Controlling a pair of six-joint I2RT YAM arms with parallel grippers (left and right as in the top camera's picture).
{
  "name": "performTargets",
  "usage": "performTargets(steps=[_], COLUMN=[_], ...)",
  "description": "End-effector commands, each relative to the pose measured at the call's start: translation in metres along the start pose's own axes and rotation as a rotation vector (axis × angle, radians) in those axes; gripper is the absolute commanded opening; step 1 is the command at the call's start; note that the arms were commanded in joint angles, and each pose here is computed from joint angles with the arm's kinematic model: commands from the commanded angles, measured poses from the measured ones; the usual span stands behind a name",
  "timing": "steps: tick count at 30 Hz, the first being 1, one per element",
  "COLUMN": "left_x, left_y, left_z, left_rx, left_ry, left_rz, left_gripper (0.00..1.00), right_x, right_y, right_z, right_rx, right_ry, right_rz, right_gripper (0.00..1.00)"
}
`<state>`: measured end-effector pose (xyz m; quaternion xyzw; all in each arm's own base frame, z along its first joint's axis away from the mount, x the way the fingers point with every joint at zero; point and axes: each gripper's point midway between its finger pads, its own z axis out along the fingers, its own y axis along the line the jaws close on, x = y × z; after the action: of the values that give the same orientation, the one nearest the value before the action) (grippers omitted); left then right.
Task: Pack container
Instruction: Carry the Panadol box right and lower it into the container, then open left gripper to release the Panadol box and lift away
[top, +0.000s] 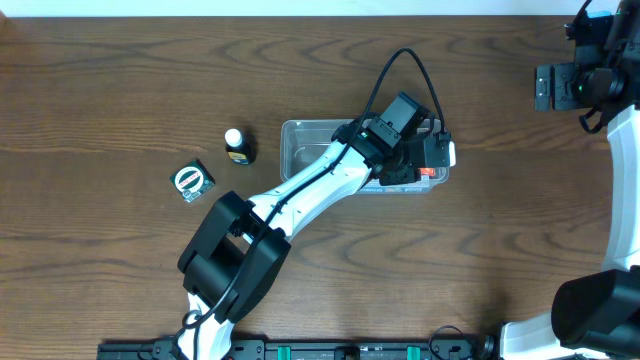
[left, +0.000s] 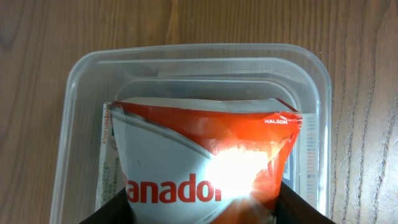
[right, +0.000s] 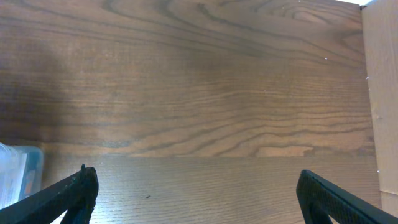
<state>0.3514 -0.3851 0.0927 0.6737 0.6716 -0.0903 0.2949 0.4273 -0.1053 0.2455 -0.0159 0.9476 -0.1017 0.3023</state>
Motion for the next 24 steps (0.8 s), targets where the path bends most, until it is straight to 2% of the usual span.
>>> performTargets(steps=[1,5,13,15,24], left_x=[-0.0017,-0.0018,-0.0026,-0.0037,-0.0072], left_y=[0.0019,0.0020,0.0027,0.0037,0.0069], left_z=[-0.0033,-0.0034,-0.0034,-0.0034,-0.0035], left_rx=[-0.008,-0.008,-0.011,-0.015,-0.028], left_ry=[-0.006,-0.007,-0.010,-0.014,-0.028], left_rz=[0.006,0.006,0.007,0.008,0.012], left_gripper=[0.51,0.59,0.61,0.66,0.70], right_x=[-0.0019,-0.0019,-0.0019,-0.0019,-0.0019], right_y=[-0.0008,-0.0008,-0.0008,-0.0008,-0.0008], right_z=[-0.0026,-0.0026,-0.0026,-0.0026,-0.0026], right_rx=[-0.001,-0.001,-0.001,-0.001,-0.001], right_ry=[-0.008,-0.008,-0.008,-0.008,-0.008], right_rz=[0.012,0.012,0.012,0.012,0.012], right_gripper=[0.99,0.99,0.99,0.99,0.99])
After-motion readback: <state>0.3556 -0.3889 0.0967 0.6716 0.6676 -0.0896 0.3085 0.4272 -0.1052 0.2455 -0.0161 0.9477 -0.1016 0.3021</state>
